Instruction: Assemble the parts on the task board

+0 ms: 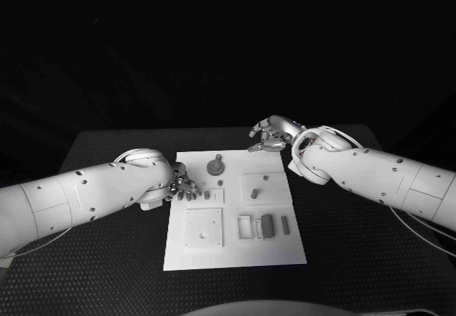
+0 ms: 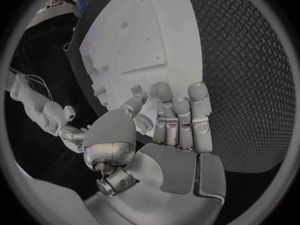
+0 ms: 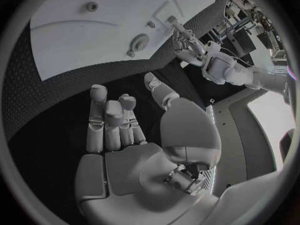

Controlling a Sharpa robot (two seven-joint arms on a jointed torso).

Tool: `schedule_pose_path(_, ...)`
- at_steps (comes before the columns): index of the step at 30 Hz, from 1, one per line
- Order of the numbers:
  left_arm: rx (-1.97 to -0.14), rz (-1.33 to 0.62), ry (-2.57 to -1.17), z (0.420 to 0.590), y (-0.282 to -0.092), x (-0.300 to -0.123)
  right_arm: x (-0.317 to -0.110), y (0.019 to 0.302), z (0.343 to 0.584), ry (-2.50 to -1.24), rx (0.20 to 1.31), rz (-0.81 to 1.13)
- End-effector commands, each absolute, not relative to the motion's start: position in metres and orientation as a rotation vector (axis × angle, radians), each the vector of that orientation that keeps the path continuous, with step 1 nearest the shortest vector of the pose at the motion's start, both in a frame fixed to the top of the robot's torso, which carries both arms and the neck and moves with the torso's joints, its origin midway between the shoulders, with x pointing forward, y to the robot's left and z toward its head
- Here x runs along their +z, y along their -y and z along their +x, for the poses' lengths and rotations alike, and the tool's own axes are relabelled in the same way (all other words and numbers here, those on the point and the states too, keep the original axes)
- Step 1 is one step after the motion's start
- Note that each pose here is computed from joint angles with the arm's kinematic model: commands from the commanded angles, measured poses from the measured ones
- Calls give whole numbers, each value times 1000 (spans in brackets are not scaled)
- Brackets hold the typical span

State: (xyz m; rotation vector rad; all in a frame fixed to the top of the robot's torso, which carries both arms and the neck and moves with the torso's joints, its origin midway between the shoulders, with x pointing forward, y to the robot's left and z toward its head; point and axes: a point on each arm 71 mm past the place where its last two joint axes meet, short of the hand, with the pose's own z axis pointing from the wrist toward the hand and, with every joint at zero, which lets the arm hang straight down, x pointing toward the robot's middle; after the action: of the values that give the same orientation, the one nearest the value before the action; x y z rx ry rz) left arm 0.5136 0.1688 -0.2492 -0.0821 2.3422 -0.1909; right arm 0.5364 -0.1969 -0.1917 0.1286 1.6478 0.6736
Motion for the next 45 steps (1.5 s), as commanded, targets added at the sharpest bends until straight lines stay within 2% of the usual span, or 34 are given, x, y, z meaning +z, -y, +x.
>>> schedule_pose_path(1,-203,-74,-2335,513,-167,-248,-192,196,536,-1658,677,123)
schedule_pose_path(29,-206,-70,-2326,513,-168,-247,-193,196,536,-1658,676,122)
schedule_pose_path(32,-251,-118,-2300,514,-170,-244,-193,197,536,-1657,674,123)
schedule_pose_path(34,-305,-167,-2283,517,-167,-235,-193,198,537,-1657,672,124)
schedule_pose_path(41,-555,-438,-2032,530,-178,-204,-193,200,537,-1656,668,130)
schedule_pose_path(45,-695,-461,-1898,534,-175,-194,-193,201,537,-1654,666,131)
